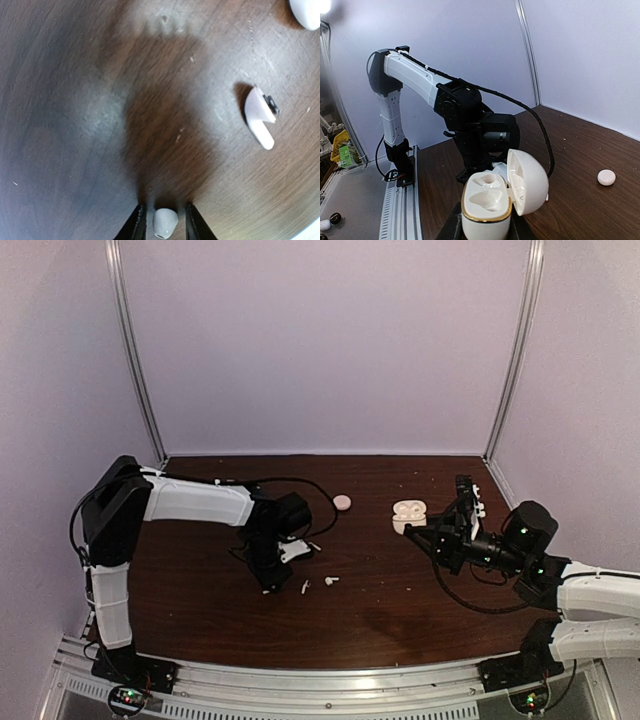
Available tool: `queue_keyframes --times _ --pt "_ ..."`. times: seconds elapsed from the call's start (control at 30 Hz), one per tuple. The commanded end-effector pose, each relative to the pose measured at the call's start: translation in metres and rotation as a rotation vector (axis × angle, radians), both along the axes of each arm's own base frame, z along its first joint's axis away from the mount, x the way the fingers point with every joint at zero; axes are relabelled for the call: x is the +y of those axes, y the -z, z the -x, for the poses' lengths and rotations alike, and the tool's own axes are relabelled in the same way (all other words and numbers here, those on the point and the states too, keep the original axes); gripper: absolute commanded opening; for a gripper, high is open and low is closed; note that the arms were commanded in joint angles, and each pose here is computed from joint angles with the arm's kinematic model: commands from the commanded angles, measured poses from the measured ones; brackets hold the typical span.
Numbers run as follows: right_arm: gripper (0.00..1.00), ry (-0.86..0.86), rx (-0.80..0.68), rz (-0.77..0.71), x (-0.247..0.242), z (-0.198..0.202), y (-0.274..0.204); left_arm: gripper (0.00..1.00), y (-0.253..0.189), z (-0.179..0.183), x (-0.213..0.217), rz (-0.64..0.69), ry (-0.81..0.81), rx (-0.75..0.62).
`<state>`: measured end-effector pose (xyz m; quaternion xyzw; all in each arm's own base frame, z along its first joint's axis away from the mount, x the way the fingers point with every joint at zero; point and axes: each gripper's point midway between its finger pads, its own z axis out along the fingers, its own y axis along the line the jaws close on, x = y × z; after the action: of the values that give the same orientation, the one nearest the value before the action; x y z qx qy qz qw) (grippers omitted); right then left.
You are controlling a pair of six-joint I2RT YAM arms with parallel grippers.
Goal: Insert the wireless bluetooth earbuds into the charging case
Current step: Pick up the left earbud from the center of the board.
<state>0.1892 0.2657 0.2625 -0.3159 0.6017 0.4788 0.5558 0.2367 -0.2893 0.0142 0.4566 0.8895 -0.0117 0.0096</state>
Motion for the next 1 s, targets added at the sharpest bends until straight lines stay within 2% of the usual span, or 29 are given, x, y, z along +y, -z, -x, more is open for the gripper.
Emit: queue_keyframes --times 0.0,0.33,0.53,0.77,0.97 --pt "0.00 0.008 -0.024 -0.018 -0.003 0.000 -0.008 0.31 0.000 0.009 0.004 -0.016 -0.002 0.036" --pt "0.00 0.008 -0.026 -0.019 -0.003 0.001 -0.008 0.21 -0.001 0.008 0.000 0.000 0.002 0.029" --pt "0.00 0.012 -0.039 -0.019 -0.003 0.000 -0.010 0.16 -0.014 0.000 -0.010 0.064 0.001 -0.018" --pt "0.00 -0.006 -0.080 -0.042 -0.002 0.004 -0.012 0.13 -0.059 -0.027 -0.035 0.272 -0.029 -0.182" --pt "0.00 -0.018 -0.178 -0.058 0.004 0.005 -0.020 0.13 -0.126 -0.050 -0.051 0.485 -0.047 -0.390"
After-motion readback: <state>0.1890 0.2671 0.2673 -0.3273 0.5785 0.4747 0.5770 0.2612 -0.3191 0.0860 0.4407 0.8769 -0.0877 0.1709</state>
